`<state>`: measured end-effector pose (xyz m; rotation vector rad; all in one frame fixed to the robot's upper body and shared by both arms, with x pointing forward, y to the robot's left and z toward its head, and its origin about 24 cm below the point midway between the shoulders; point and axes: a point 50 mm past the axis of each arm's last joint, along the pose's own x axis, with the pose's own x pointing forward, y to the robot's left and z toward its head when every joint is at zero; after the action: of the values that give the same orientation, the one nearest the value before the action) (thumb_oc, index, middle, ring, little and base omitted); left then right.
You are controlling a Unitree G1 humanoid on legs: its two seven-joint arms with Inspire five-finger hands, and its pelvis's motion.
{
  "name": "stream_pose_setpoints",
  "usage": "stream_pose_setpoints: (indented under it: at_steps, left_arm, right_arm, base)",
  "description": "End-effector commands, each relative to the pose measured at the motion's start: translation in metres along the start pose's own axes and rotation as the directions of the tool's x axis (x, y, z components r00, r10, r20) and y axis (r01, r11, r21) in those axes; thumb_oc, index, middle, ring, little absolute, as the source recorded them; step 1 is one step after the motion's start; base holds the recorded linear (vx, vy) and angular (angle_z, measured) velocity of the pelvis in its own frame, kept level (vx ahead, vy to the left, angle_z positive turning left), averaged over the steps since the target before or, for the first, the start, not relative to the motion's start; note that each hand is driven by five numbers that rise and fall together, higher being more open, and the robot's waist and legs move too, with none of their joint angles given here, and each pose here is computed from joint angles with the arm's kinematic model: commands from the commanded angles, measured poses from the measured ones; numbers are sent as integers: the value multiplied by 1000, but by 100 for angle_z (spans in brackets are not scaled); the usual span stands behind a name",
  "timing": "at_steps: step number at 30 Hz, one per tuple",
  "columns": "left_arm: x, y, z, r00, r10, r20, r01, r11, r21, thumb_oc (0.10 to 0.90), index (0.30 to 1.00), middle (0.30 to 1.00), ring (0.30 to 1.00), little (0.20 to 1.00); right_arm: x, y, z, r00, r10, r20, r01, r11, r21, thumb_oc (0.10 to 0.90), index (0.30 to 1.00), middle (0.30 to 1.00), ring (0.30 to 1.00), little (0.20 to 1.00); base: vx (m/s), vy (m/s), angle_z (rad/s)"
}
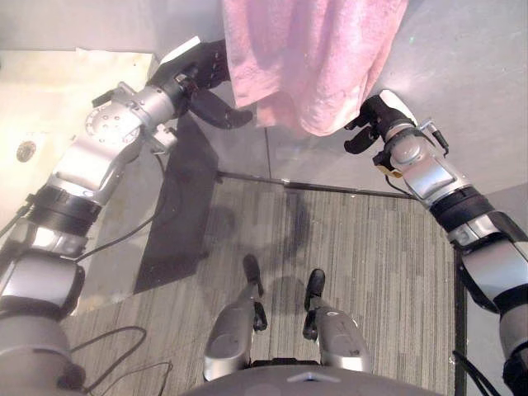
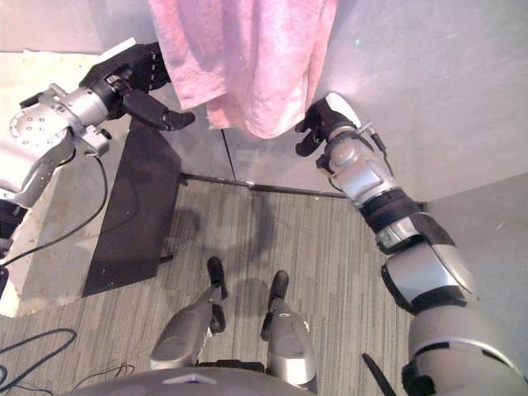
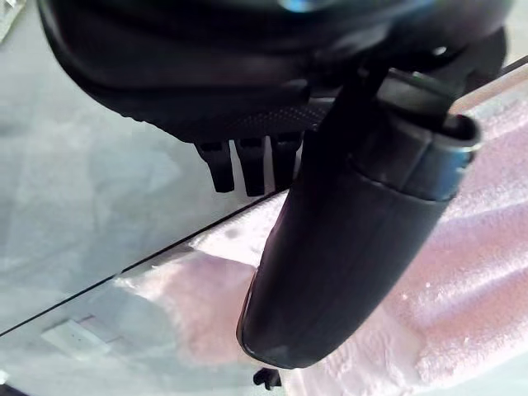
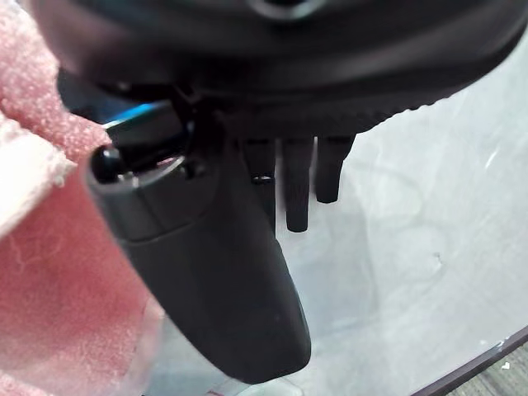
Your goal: Organize the bathroom.
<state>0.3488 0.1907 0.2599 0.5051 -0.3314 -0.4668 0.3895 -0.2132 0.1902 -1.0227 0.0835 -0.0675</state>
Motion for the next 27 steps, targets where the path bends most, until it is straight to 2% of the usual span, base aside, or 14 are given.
stream_pose_setpoints:
  at_steps: [1,6,8,10,15,20,24,27]
  left_arm:
    - [5,21,64,965,77,251,-84,996,19,800,900,900,900,900]
    - [0,23,66,966,90,244,-103,994,43,800,900,900,900,900]
    - [-2,24,65,968,96,234,-112,992,56,800,900,900,900,900]
    - [-4,25,64,969,101,224,-118,991,63,800,900,900,900,900]
    - [-4,29,62,974,97,203,-114,991,75,800,900,900,900,900]
    - [-3,36,65,977,94,189,-114,989,94,800,900,900,900,900]
    - [-3,39,64,979,95,182,-114,989,99,800,900,900,900,900]
    - [-4,41,64,979,102,176,-120,988,96,800,900,900,900,900]
  right_arm:
    - [-38,-166,84,792,-529,304,514,847,134,800,900,900,900,900]
    - [-57,-193,77,742,-609,280,506,783,362,800,900,900,900,900]
    - [-66,-200,76,733,-621,278,453,750,482,800,900,900,900,900]
    - [-72,-203,74,713,-638,291,429,725,539,800,900,900,900,900]
    - [-83,-214,73,653,-691,310,447,682,578,800,900,900,900,900]
    - [-86,-227,67,622,-744,245,482,610,628,800,900,900,900,900]
    - [-85,-235,55,635,-758,147,482,537,692,800,900,900,900,900]
    - [-83,-237,44,668,-739,87,492,526,694,800,900,900,900,900]
  base:
    - [0,0,0]
    - [0,-16,0]
    - [25,-55,0]
    - [34,-48,0]
    - [49,-35,0]
    - [17,-13,0]
    - [8,-1,0]
    - [23,17,1]
